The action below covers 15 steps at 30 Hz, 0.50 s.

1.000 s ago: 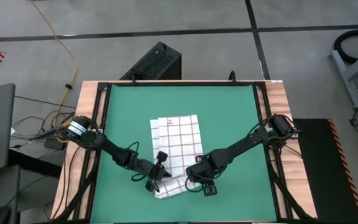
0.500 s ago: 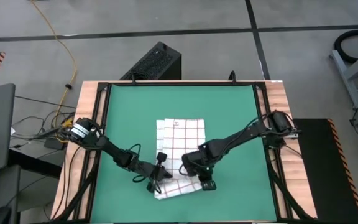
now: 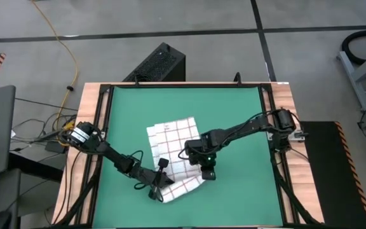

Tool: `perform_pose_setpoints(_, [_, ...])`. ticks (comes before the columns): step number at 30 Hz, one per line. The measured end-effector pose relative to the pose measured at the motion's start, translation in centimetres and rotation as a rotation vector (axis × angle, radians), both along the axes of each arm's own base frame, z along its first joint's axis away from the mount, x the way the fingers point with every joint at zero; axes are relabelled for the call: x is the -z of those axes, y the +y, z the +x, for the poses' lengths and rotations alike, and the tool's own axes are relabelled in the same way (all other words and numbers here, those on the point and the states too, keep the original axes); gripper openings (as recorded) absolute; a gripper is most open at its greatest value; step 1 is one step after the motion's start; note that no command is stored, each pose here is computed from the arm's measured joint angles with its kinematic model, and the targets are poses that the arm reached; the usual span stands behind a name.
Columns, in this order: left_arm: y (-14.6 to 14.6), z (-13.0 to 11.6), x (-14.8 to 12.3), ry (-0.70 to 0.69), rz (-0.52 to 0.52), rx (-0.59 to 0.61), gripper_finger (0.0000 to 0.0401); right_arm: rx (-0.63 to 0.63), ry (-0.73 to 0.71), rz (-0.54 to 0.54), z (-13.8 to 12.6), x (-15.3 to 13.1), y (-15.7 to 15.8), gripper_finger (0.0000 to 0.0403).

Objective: Roll towel
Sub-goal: Roll the white towel

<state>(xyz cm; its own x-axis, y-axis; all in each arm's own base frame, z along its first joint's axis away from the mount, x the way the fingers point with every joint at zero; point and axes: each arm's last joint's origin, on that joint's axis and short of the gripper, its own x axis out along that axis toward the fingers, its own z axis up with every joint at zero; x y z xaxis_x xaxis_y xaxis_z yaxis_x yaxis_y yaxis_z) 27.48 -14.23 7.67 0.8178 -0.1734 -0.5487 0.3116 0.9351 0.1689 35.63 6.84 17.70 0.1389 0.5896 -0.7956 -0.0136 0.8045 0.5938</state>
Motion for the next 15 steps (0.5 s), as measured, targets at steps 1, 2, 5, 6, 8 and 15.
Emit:
perform_pose_setpoints(1, [-0.1, 0.0, 0.0, 0.000, 0.002, 0.000, 0.0000, 0.006, -0.003, 0.001, 0.1, 0.0, -0.2, 0.0019])
perform_pose_setpoints(2, [-0.1, -0.1, 0.0, -0.001, 0.005, -0.002, 0.0000, 0.009, -0.004, 0.000, 0.1, 0.0, -0.4, 0.0019])
perform_pose_setpoints(5, [-0.2, -0.1, 0.0, -0.001, 0.006, -0.001, 0.0000, 0.021, -0.003, -0.011, 0.1, 0.0, -0.9, 0.0019])
perform_pose_setpoints(6, [-0.2, -0.1, 0.0, -0.001, 0.005, -0.003, 0.0000, 0.028, -0.006, -0.018, 0.2, 0.0, -1.2, 0.0019])
perform_pose_setpoints(8, [-0.2, -0.1, 0.0, 0.001, -0.002, -0.007, 0.0000, 0.035, -0.013, -0.026, 0.3, 0.0, -1.6, 0.0019])
perform_pose_setpoints(15, [-0.2, -0.1, 0.0, 0.004, -0.009, -0.011, 0.0000, 0.043, -0.027, -0.054, 0.4, 0.1, -2.1, 0.0019])
